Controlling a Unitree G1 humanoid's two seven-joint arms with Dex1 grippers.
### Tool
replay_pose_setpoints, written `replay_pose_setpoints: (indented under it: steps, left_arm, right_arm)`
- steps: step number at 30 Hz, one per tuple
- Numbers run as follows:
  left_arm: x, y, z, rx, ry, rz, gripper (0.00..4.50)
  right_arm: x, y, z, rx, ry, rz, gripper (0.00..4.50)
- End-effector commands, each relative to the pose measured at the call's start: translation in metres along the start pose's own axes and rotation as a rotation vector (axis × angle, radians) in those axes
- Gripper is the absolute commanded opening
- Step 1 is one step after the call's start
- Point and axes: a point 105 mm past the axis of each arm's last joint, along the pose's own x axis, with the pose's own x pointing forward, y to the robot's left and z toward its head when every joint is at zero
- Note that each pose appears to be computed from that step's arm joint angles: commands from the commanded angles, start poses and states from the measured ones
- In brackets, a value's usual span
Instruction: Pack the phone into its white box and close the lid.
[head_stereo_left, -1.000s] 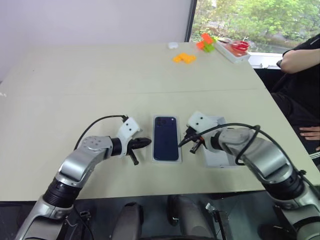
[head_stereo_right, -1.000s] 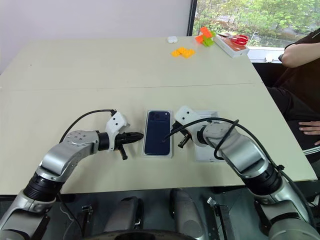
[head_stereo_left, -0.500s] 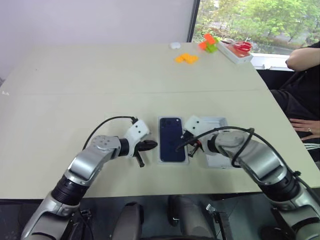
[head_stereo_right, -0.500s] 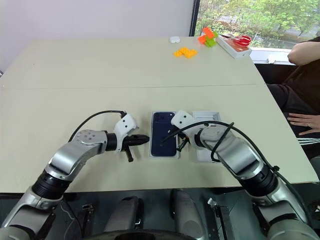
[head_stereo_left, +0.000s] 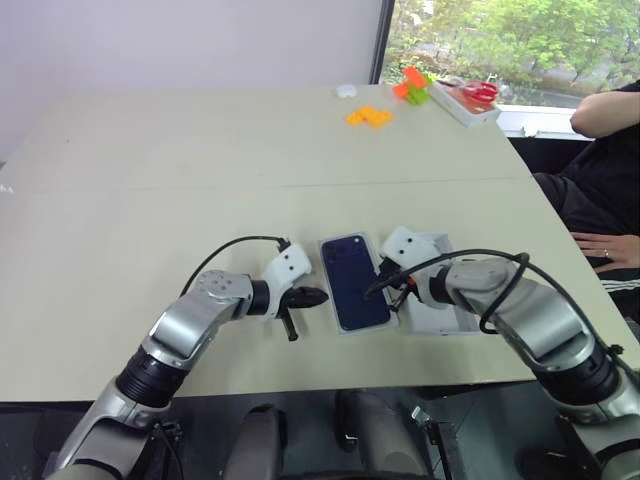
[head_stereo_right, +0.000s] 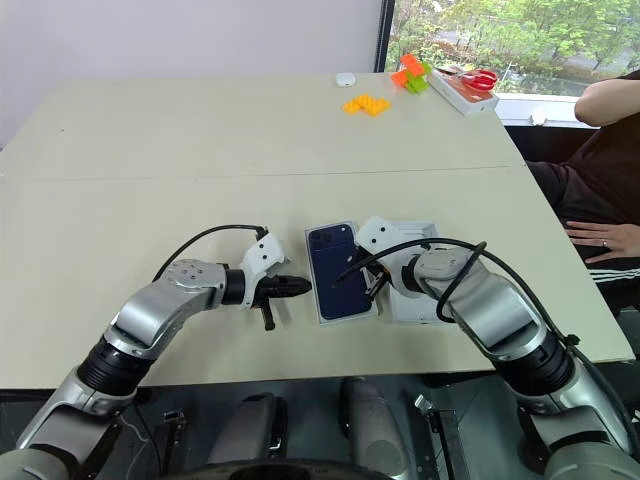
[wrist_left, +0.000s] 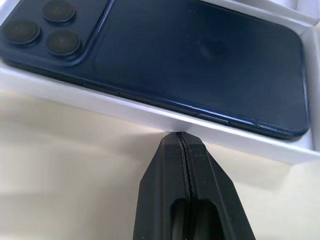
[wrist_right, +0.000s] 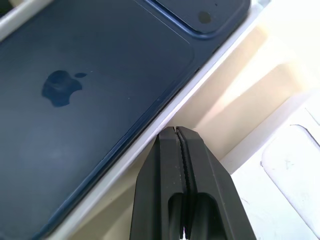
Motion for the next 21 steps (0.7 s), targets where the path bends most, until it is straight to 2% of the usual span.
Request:
replay_pose_setpoints:
  steps: [1, 3, 5, 12, 21]
  left_arm:
    - [-0.006, 0.008, 0.016, 0.04, -0.054, 0.038, 0.0]
    - [-0.008, 0.012, 0.015, 0.038, -0.055, 0.056, 0.0]
    - [-0.01, 0.013, 0.016, 0.028, -0.067, 0.061, 0.0]
    - [-0.011, 0.002, 0.021, -0.006, -0.108, 0.002, 0.0]
    - [-0.007, -0.008, 0.019, 0.005, -0.093, -0.042, 0.0]
  right_arm:
    - [-0.01, 0.009, 0.017, -0.057, -0.068, 0.049, 1.24]
    - [-0.014, 0.005, 0.016, -0.068, -0.062, 0.032, 2.36]
    - [-0.019, 0.0, 0.015, -0.081, -0.059, 0.015, 3.23]
    - [-0.034, -0.025, 0.014, -0.063, -0.057, -0.05, 3.23]
    - [-0.041, -0.036, 0.013, -0.047, -0.058, -0.071, 3.23]
